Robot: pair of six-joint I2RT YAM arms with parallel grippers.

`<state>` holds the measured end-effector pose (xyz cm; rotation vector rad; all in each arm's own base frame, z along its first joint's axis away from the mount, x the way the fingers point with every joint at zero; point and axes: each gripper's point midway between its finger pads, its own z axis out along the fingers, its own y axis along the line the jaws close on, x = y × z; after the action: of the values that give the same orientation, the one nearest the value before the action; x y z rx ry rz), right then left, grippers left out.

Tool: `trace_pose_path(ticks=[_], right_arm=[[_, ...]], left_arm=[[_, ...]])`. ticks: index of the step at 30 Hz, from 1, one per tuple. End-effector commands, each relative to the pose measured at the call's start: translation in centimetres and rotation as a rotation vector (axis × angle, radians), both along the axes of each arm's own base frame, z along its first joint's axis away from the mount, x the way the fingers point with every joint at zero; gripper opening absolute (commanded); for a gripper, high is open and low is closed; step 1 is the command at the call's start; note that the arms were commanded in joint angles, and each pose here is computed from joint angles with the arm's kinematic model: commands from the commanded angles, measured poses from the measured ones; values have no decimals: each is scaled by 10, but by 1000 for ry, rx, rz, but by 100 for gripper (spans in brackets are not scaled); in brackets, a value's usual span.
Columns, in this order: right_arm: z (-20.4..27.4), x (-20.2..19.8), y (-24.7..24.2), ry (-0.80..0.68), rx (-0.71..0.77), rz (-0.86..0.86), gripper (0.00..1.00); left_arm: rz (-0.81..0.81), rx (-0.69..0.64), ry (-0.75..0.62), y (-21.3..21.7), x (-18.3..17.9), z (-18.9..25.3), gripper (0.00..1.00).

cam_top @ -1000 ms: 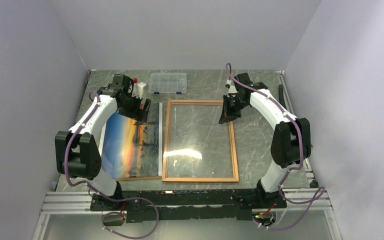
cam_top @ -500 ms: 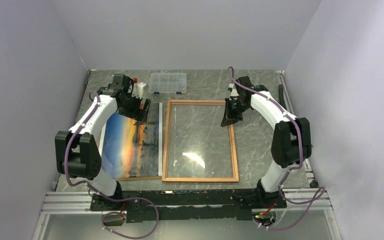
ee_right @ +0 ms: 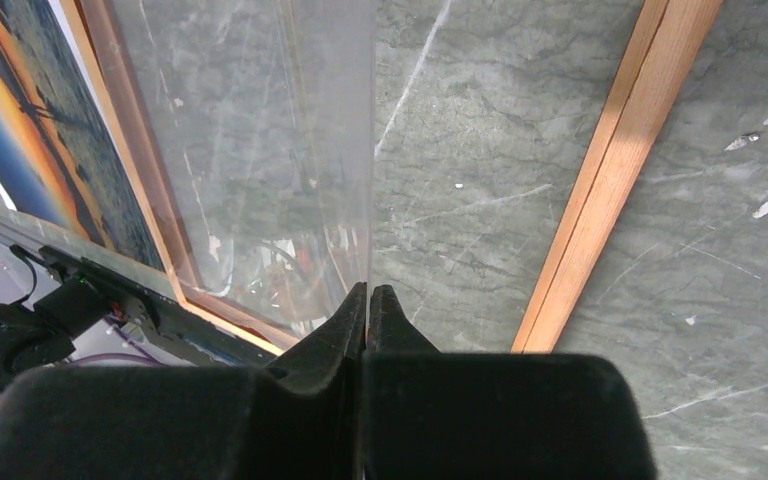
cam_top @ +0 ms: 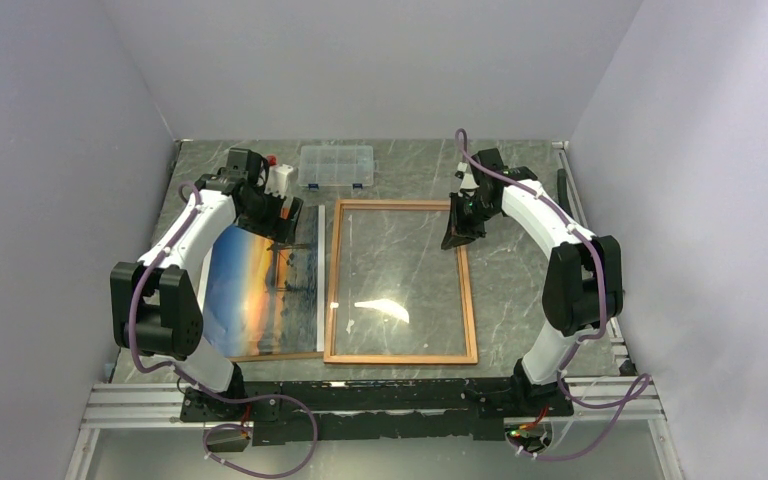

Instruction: Put the photo into the frame

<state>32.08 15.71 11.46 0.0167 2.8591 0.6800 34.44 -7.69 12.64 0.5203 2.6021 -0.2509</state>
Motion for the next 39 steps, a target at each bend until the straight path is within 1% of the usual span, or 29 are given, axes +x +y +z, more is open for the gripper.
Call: trace_pose_path(ticks=[1,12,16,23,27,35,39], right_arm=[[9,3,-3,-41,-6,-2,0],[-1,-9,-4,-13,0,-21,0],[0,-5,-3,-16,6,-25,0],[9,2,-7,-31,-26,-16,0],[11,3,-9,-24,-34,-6,0],[16,6,-7,-33,-25,11,0],[17,9,-7,-39,-27,12,0]], left_arm=[[-5,-21,-33,-6,2,9,94],[-15,-17,-43,-8,1,9,94],[-19,-20,-42,-9,-1,8,94],[-16,-32,-43,-11,-2,9,94],[-25,-37,-31,-19,-3,4,93],[-68,4,-8,-36,-10,-13,93],[-87,15,-7,-41,-13,-15,93]])
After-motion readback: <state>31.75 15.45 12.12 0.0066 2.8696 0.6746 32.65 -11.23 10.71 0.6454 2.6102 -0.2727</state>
